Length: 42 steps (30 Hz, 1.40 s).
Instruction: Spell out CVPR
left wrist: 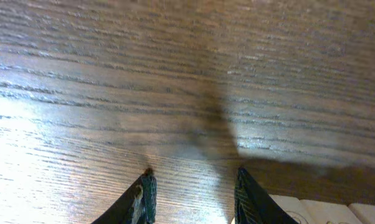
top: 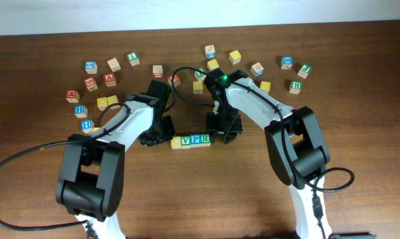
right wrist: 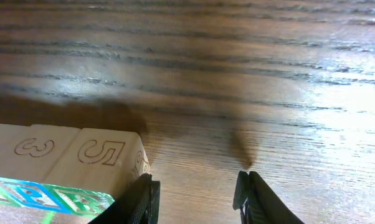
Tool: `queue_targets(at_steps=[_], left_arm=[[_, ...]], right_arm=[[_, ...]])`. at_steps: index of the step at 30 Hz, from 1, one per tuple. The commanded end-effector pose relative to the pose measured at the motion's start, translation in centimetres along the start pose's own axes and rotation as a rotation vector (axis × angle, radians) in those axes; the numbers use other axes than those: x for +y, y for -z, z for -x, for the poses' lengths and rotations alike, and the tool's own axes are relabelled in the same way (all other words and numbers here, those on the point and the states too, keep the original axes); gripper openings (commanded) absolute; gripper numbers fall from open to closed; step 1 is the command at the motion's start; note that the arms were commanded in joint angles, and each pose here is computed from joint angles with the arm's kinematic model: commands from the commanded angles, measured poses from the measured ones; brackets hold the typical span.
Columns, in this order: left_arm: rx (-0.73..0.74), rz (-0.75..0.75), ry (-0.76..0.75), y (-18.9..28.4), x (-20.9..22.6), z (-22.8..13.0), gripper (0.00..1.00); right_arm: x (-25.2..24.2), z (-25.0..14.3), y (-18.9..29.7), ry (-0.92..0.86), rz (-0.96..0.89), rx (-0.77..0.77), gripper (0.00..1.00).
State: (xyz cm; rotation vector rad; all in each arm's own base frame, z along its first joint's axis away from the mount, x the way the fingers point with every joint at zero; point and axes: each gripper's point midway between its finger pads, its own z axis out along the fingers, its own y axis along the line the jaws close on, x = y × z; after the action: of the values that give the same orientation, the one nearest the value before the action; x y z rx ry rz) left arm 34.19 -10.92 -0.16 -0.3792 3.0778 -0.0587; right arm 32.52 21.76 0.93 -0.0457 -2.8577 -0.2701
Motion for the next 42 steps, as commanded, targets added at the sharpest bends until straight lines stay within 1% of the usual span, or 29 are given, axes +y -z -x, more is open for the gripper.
queue_targets(at_steps=[1, 4, 9, 10, 11, 12, 13, 14, 15, 17, 19, 20, 21, 22, 23, 24, 26, 28, 29, 32, 33, 35, 42], left_arm=[[0.005, 0.026, 0.008, -0.9, 0.8, 0.0, 0.38], [-0.012, 0.055, 0.014, -0.8, 1.5, 0.4, 0.38], [-0.003, 0.064, 0.081, -0.8, 3.7, 1.3, 0.38], [-0.004, 0.063, 0.094, -0.7, 4.1, 1.5, 0.37], [0.004, 0.069, 0.12, -0.4, 5.0, 1.8, 0.31], [0.024, 0.079, 0.146, 0.4, 5.9, 2.0, 0.28], [0.04, 0.087, 0.174, 1.4, 6.8, 2.3, 0.3], [0.048, 0.072, 0.147, 2.4, 7.1, 2.7, 0.32], [0.037, 0.047, 0.118, 4.0, 7.4, 3.4, 0.33], [-0.061, 0.005, 0.142, 8.1, 7.8, 4.4, 0.35], [-0.148, -0.029, 0.14, 12.2, 7.8, 4.0, 0.42], [-0.185, -0.042, 0.139, 14.6, 8.0, 3.2, 0.61], [-0.208, -0.052, 0.139, 16.9, 8.4, 1.7, 0.82], [-0.211, -0.053, 0.139, 18.1, 8.7, 0.4, 0.87], [-0.219, -0.057, 0.139, 18.9, 8.9, -0.4, 0.9], [-0.226, -0.059, 0.138, 19.7, 9.2, -1.4, 0.9], [-0.227, -0.06, 0.136, 20.5, 9.7, -3.2, 0.98], [-0.272, -0.078, 0.136, 21.0, 10.3, -5.4, 1.0], [-0.326, -0.1, 0.137, 21.2, 10.9, -7.1, 0.99], [-0.505, -0.197, 0.218, 21.7, 11.6, -9.7, 0.99], [-0.592, -0.247, 0.247, 22.8, 11.8, -10.2, 0.99], [-0.698, -0.298, 0.243, 25.0, 11.9, -10.9, 0.99], [-0.693, -0.296, 0.243, 24.9, 12.0, -11.1, 0.99]], right_arm=[[0.4, -0.3, 0.1, -0.001, 0.007, 0.004, 0.36], [-0.5, 0.1, 0.4, -0.023, 0.004, 0.0, 0.45], [-2.1, 0.7, 0.9, -0.059, 0.005, 0.005, 0.47], [-2.7, 0.9, 1.1, -0.064, -0.005, -0.002, 0.47], [-3.3, 1.2, 1.6, -0.081, 0.002, -0.007, 0.47], [-3.9, 1.5, 2.5, -0.091, 0.012, -0.019, 0.48], [-4.4, 1.5, 3.7, -0.101, 0.02, -0.033, 0.48], [-4.7, 1.5, 4.8, -0.096, 0.03, -0.051, 0.48], [-5.4, 0.7, 7.2, -0.094, 0.037, -0.081, 0.49], [-5.9, -0.9, 10.4, -0.08, 0.026, -0.127, 0.52], [-6.3, -3.4, 13.8, -0.064, -0.006, -0.187, 0.58], [-6.6, -5.1, 15.6, -0.052, -0.032, -0.221, 0.66], [-6.9, -7.6, 17.6, -0.034, -0.066, -0.258, 0.84], [-7.3, -9.8, 19.1, -0.029, -0.102, -0.301, 0.98], [-7.8, -11.6, 20.2, -0.046, -0.135, -0.344, 0.98], [-8.0, -13.6, 20.9, -0.033, -0.146, -0.378, 0.98], [-7.9, -16.6, 21.4, 0.022, -0.119, -0.441, 0.98], [-8.9, -19.8, 21.1, 0.061, -0.091, -0.534, 0.98], [-9.6, -21.0, 20.4, 0.074, -0.054, -0.592, 0.98], [-10.7, -21.9, 19.5, 0.083, -0.013, -0.694, 0.98], [-10.7, -22.0, 19.8, 0.087, 0.006, -0.725, 0.98], [-10.5, -21.7, 19.9, 0.088, 0.01, -0.729, 0.98], [-10.3, -20.4, 18.5, 0.077, -0.039, -0.648, 0.98]])
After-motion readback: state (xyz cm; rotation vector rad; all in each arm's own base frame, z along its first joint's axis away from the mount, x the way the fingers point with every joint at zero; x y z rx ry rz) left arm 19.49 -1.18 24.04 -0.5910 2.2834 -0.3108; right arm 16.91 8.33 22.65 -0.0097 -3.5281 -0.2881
